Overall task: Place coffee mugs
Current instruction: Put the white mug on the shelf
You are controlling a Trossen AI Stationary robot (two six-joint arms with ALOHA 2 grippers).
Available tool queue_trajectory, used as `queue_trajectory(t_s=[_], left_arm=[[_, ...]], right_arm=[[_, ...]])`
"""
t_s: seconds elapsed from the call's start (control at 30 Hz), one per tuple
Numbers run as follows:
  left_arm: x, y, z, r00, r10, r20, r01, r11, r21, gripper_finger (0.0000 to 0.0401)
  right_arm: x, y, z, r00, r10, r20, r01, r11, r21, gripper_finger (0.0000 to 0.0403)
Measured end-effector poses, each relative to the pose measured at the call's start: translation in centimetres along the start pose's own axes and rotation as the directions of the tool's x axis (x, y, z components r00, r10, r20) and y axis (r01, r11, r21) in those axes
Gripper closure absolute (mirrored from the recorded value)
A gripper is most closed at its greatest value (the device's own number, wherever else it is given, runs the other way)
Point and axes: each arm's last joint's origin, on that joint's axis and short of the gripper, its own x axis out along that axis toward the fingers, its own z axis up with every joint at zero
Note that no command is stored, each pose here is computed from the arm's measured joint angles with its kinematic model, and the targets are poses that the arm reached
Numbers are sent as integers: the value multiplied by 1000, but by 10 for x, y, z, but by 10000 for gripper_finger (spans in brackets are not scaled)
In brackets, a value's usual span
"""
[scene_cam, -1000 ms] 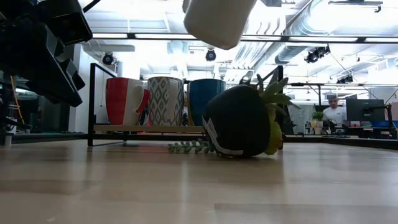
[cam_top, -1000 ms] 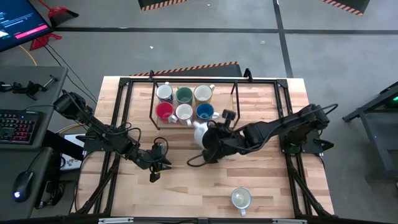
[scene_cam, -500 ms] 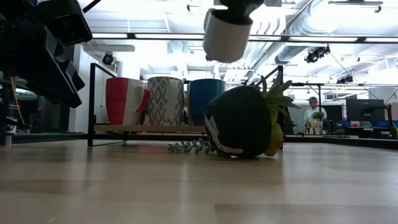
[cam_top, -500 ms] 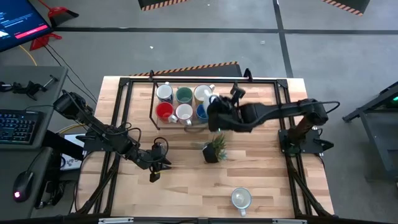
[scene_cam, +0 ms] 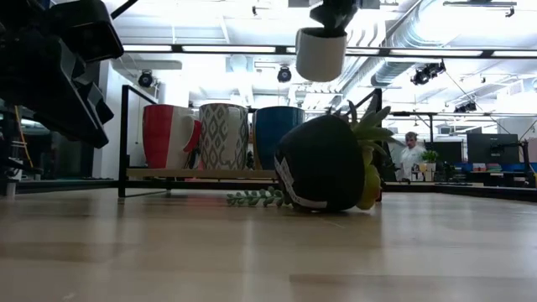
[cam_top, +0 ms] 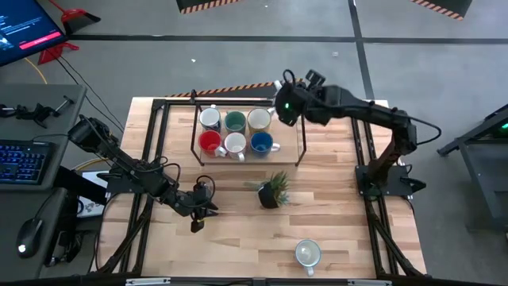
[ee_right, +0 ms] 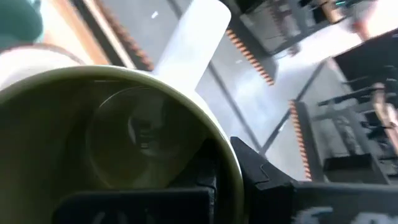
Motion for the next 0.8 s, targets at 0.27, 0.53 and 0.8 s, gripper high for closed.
queue_trajectory(t_s=[0.27,0.53,0.8], left_arm=[[0,0,0,1000,1,-2,-1,1000,1,314],[0,0,0,1000,0,-2,0,1000,1,314],[0,0,0,1000,-1,-2,1,1000,0,314]], right_arm=[[35,-29,-1,992,112,-58,-111,994,25,403],[55,-27,1,976,205,-69,-203,978,44,403],[78,-7,3,963,231,-139,-229,973,29,403]])
